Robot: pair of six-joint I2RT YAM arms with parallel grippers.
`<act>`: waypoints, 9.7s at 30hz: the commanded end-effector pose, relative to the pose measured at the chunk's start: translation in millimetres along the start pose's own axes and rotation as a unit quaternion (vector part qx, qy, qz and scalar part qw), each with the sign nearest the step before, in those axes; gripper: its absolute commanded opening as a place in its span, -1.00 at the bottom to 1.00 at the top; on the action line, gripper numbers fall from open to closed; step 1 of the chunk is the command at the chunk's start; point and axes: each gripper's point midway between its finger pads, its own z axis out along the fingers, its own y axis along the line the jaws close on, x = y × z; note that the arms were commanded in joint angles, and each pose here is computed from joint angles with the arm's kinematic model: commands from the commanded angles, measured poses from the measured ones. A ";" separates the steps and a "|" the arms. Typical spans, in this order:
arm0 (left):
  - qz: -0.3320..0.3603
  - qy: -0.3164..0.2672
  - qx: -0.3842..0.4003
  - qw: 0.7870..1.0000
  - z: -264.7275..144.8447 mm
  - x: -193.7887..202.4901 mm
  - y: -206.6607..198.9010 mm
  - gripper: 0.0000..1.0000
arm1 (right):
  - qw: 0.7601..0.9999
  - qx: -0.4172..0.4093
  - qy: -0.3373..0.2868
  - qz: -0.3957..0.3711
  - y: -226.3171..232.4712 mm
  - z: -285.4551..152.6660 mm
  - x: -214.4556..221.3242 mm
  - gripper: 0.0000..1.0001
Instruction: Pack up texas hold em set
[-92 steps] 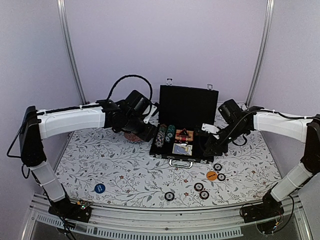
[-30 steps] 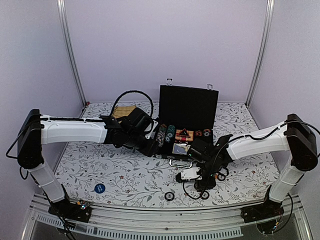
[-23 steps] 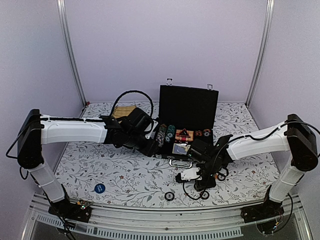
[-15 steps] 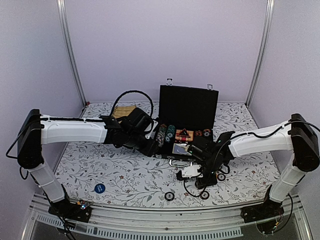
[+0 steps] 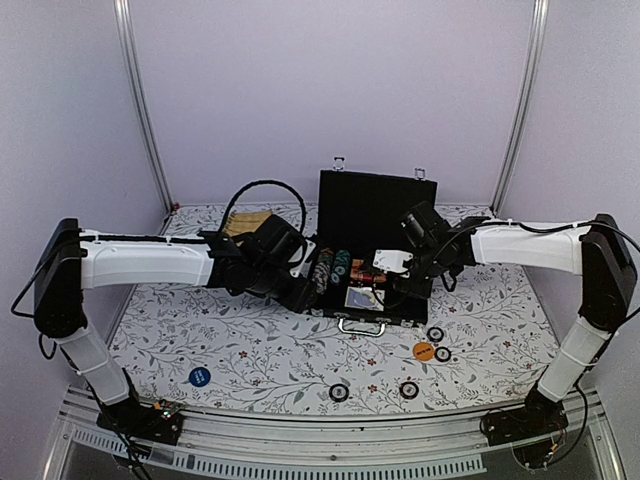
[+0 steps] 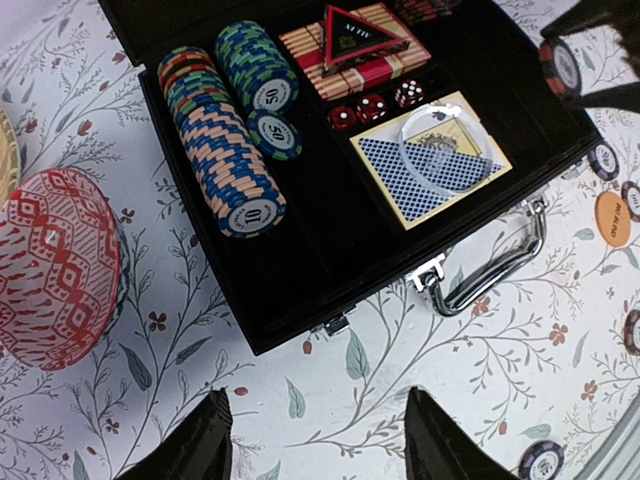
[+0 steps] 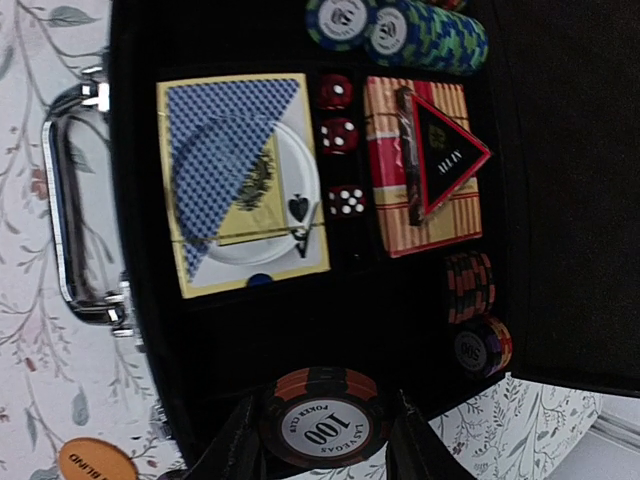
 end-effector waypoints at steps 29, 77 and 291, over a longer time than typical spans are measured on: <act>-0.007 -0.018 -0.003 1.000 -9.4 -6.0 1.0 0.19 | 0.978 0.191 0.057 -0.052 -81.9 90.4 19.1 -0.24; -0.008 -0.006 -0.015 1.000 0.5 1.8 6.8 0.27 | 0.979 -0.164 -0.115 0.027 18.4 -53.8 -10.0 0.06; -0.025 -0.023 -0.006 0.999 3.8 -13.5 12.8 0.27 | 0.990 -0.123 0.030 -0.060 57.1 -39.6 58.2 -0.39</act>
